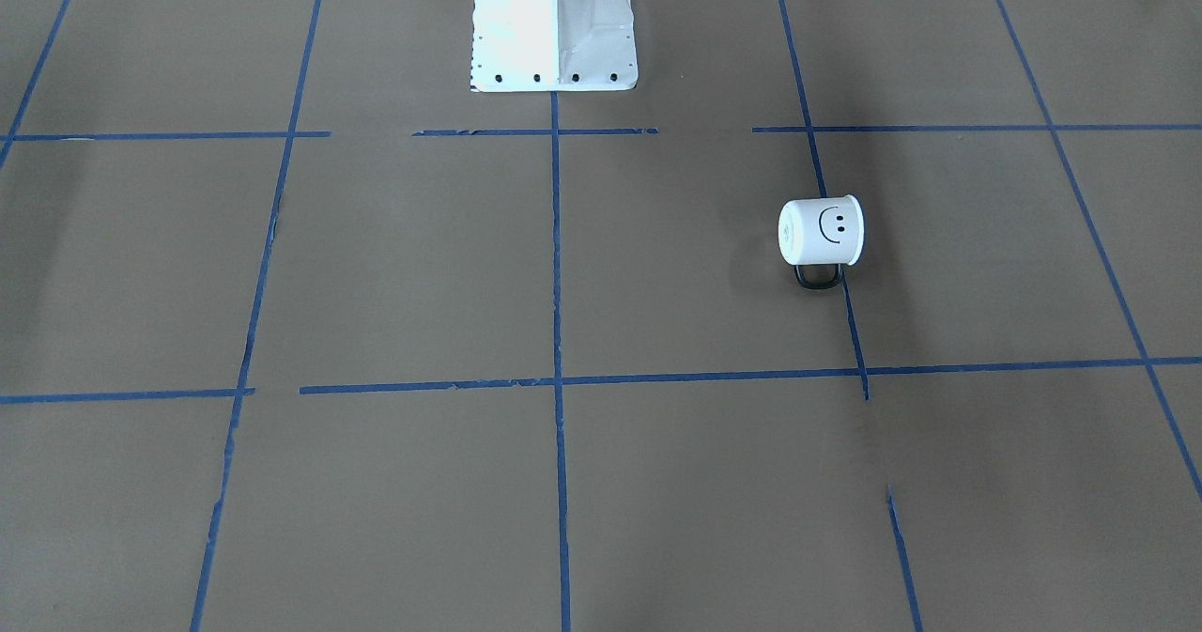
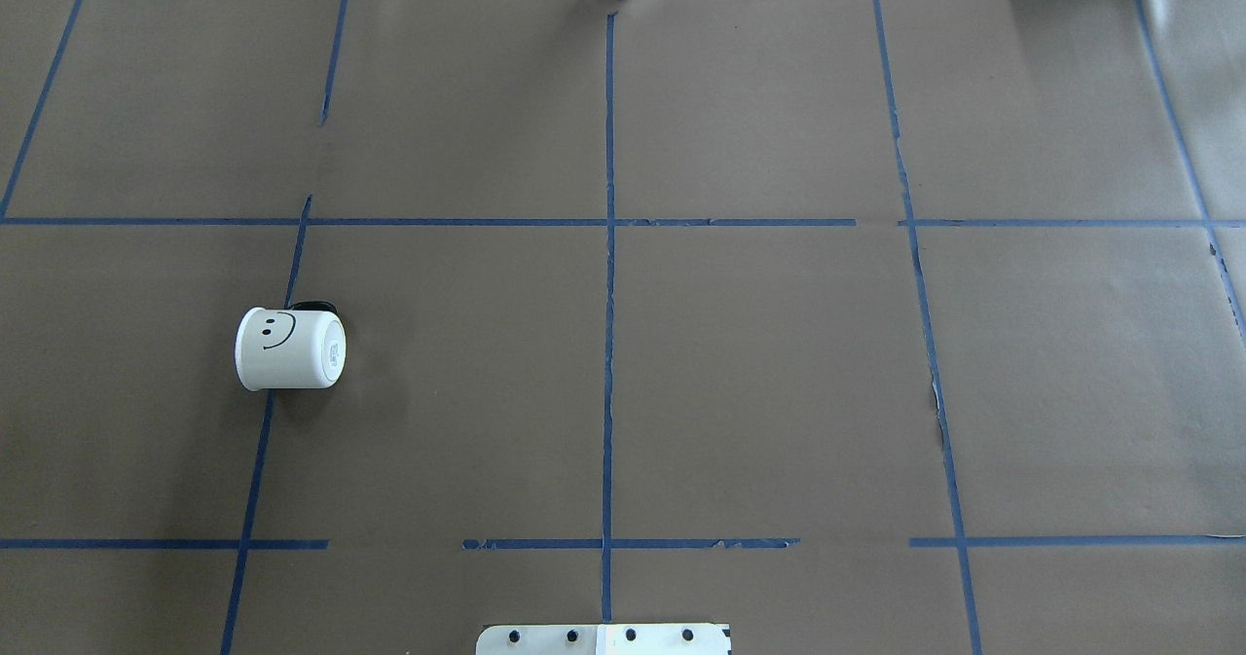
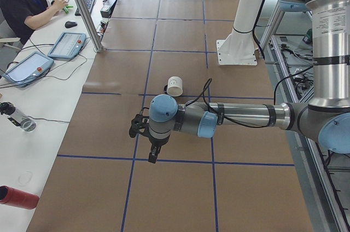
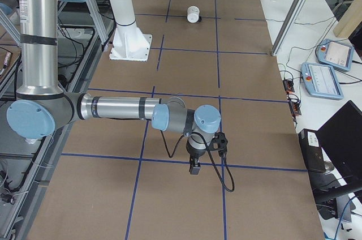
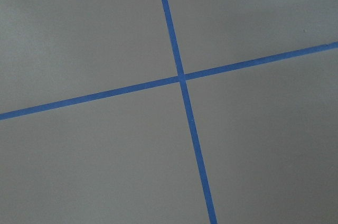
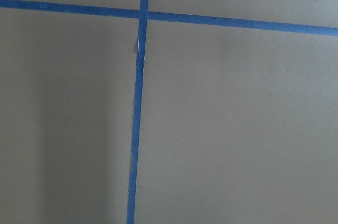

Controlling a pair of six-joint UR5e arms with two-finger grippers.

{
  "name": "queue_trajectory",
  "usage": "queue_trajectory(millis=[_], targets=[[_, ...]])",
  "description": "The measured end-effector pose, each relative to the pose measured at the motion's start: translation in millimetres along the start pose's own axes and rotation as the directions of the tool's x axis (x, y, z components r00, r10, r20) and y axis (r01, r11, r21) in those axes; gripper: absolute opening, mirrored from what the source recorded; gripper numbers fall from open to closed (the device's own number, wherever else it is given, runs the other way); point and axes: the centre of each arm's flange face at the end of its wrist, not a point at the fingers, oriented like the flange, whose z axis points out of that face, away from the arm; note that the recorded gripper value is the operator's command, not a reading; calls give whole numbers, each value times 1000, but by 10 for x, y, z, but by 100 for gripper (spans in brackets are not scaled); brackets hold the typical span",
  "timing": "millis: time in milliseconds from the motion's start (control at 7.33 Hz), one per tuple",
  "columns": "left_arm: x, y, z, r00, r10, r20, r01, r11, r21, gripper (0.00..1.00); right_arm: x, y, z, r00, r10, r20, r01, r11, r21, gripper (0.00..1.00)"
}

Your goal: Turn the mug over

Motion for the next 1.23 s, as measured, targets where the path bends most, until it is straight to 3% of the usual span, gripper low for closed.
queue_trajectory(millis=[545, 1227], targets=[[29, -38, -34, 999, 36, 8, -36, 999, 37, 100, 0, 0, 0, 1000, 0, 0, 0, 1000, 0, 100], [166, -296, -175, 982, 183, 44, -188, 963, 192, 100, 0, 0, 0, 1000, 0, 0, 0, 1000, 0, 100]])
